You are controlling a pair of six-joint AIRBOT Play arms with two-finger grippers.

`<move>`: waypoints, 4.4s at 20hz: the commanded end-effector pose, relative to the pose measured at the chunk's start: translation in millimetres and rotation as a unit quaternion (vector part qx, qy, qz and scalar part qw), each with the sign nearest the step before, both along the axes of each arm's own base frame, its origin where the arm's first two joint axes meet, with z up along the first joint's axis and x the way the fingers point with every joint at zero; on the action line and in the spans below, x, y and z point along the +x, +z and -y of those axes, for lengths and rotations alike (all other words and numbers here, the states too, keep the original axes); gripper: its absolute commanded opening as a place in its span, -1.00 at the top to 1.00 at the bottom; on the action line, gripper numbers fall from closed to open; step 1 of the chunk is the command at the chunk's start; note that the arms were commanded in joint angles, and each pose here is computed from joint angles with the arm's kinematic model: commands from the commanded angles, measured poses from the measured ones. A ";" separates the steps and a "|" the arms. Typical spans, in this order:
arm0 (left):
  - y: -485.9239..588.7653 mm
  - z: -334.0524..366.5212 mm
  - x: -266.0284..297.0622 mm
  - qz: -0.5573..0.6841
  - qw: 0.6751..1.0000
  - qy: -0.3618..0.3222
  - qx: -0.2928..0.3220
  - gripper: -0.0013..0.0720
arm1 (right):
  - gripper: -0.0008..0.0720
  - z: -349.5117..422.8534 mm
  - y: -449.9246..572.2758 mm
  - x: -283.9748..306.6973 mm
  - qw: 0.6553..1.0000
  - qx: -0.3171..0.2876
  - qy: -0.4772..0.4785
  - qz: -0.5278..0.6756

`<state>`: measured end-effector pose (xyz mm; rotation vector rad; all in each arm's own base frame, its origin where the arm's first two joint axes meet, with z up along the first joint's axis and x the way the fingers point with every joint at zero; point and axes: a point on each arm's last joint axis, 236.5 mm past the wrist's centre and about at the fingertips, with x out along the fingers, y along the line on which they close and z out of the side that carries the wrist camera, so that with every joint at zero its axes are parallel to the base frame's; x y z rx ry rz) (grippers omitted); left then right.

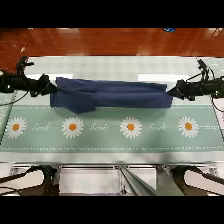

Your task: Fold the shirts.

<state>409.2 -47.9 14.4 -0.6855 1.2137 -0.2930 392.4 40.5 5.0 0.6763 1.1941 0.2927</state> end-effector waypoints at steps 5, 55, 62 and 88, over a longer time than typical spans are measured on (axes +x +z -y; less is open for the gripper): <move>-34.9 4.0 73.2 -0.030 0.999 0.000 -0.019 0.90 | 0.90 7.8 -12.9 64.8 1.000 0.017 -0.020 0.008; -1.2 4.9 -4.3 0.076 0.991 -0.012 0.106 -0.42 | -0.10 -9.6 -110.0 77.1 0.991 0.075 -0.033 -0.103; 0.4 13.4 -10.5 0.066 0.994 -0.022 0.089 0.89 | 0.90 -39.4 -7.9 91.0 0.997 0.050 0.051 0.007; -40.0 406.5 -87.0 -0.005 0.940 -0.338 -0.040 0.91 | 0.90 -63.5 179.8 -118.4 0.982 -0.034 0.024 0.182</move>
